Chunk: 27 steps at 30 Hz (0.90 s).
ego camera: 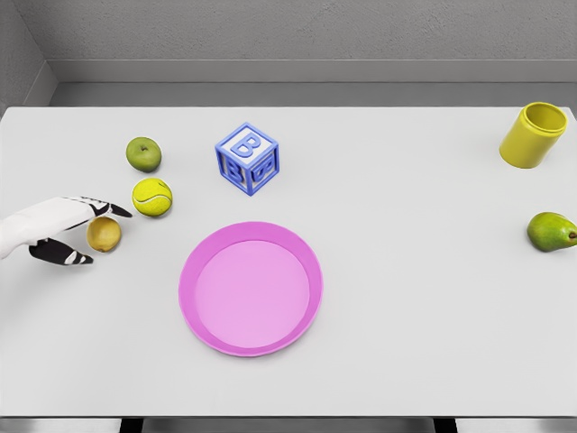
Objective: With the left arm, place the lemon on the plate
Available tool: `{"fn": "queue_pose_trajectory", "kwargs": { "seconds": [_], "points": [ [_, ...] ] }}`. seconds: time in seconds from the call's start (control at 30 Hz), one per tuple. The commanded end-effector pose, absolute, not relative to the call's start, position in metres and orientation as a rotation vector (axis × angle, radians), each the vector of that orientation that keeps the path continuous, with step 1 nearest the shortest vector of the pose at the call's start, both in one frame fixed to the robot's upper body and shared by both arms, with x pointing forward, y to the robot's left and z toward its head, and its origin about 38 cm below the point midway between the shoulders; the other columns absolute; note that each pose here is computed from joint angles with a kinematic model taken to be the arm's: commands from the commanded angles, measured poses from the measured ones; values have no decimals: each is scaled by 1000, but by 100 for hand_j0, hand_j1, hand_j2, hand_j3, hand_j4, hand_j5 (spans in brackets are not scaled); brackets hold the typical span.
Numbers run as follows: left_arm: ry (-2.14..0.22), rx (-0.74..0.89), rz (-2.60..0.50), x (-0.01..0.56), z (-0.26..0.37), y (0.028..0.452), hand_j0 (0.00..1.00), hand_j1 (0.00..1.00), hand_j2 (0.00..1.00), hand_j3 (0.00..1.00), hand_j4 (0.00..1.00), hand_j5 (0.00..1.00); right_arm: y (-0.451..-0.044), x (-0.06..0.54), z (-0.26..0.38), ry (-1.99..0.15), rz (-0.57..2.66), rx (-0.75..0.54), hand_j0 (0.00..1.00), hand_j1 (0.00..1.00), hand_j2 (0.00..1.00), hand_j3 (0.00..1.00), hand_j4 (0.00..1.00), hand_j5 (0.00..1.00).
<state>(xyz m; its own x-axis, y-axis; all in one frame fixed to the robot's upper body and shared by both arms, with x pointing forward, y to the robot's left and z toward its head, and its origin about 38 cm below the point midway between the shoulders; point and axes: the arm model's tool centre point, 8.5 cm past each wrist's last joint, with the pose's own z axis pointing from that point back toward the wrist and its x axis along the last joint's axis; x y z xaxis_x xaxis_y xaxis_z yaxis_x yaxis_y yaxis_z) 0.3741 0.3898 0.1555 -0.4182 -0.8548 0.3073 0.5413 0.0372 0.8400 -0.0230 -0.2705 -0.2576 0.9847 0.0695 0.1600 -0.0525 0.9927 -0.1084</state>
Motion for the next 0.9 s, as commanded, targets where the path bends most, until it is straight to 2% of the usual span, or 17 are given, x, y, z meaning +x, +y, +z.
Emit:
{"fn": "queue_pose_trajectory", "kwargs": {
  "seconds": [0.0,0.23,0.37,0.87],
  "points": [
    [-1204,375,-1612,375,154,391,86,86,86,86,86,86,-271,-23,-258,-165,61,-104,100,100,100,100,100,100],
    [-1218,378,-1609,379,157,389,85,85,85,85,85,85,-271,-23,-258,-165,61,-104,100,100,100,100,100,100],
    [-1219,377,-1607,379,157,389,81,81,81,81,81,81,-271,-23,-258,-165,61,-104,100,100,100,100,100,100],
    [-1218,365,-1608,378,153,386,80,80,80,80,80,80,-271,-23,-258,-165,61,-104,100,100,100,100,100,100]
  ]
}}
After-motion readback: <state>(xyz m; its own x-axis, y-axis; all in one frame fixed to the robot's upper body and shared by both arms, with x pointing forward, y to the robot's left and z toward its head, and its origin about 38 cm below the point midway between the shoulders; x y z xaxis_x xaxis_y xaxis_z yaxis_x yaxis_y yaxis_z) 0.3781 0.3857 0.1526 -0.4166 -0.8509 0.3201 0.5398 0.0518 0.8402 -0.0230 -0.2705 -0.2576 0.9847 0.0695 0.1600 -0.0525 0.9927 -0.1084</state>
